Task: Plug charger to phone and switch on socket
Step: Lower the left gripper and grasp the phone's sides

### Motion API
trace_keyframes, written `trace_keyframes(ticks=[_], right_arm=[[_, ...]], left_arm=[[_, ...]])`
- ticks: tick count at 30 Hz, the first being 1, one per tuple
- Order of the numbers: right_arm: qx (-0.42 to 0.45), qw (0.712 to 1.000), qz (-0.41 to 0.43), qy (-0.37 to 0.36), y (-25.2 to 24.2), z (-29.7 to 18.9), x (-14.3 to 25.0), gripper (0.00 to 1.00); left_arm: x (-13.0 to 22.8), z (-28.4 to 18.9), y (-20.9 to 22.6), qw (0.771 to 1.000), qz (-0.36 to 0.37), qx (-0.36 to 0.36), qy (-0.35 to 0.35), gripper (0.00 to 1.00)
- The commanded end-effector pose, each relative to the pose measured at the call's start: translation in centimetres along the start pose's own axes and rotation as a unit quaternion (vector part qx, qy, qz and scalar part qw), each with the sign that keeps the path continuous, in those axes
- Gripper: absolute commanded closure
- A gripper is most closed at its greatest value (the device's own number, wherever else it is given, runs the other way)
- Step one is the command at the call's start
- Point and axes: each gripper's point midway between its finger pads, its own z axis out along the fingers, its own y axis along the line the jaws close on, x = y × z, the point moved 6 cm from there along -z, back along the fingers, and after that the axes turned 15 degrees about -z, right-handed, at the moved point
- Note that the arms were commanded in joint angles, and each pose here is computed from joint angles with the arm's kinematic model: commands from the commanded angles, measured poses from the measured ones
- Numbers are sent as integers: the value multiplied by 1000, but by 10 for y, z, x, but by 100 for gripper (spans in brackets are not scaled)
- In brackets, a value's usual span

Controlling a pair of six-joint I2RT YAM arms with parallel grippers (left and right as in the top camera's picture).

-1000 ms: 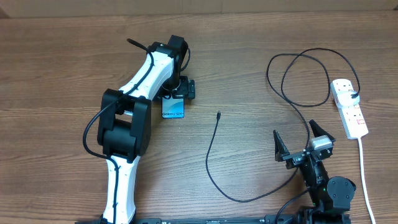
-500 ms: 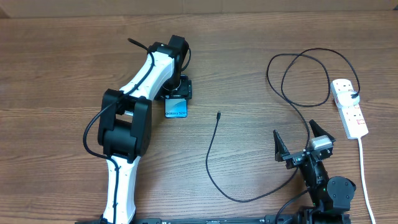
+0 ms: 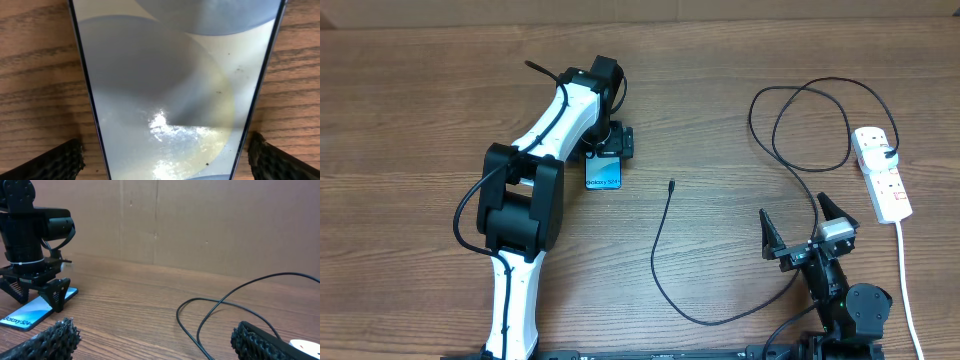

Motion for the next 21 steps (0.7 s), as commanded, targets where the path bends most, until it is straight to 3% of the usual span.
trace_keyframes(ticks=[1, 9, 15, 21], right_arm=[[-3, 1000, -2, -4, 1, 0, 1, 0], [-3, 1000, -2, -4, 1, 0, 1, 0], [-3, 1000, -2, -4, 1, 0, 1, 0], [-3, 1000, -2, -4, 1, 0, 1, 0]], left_arm=[[7, 20, 4, 1000, -1, -24, 14, 5], [14, 20, 6, 999, -10, -32, 32, 13], [14, 21, 6, 999, -27, -32, 30, 5], [10, 21, 4, 999, -29, -24, 19, 11]])
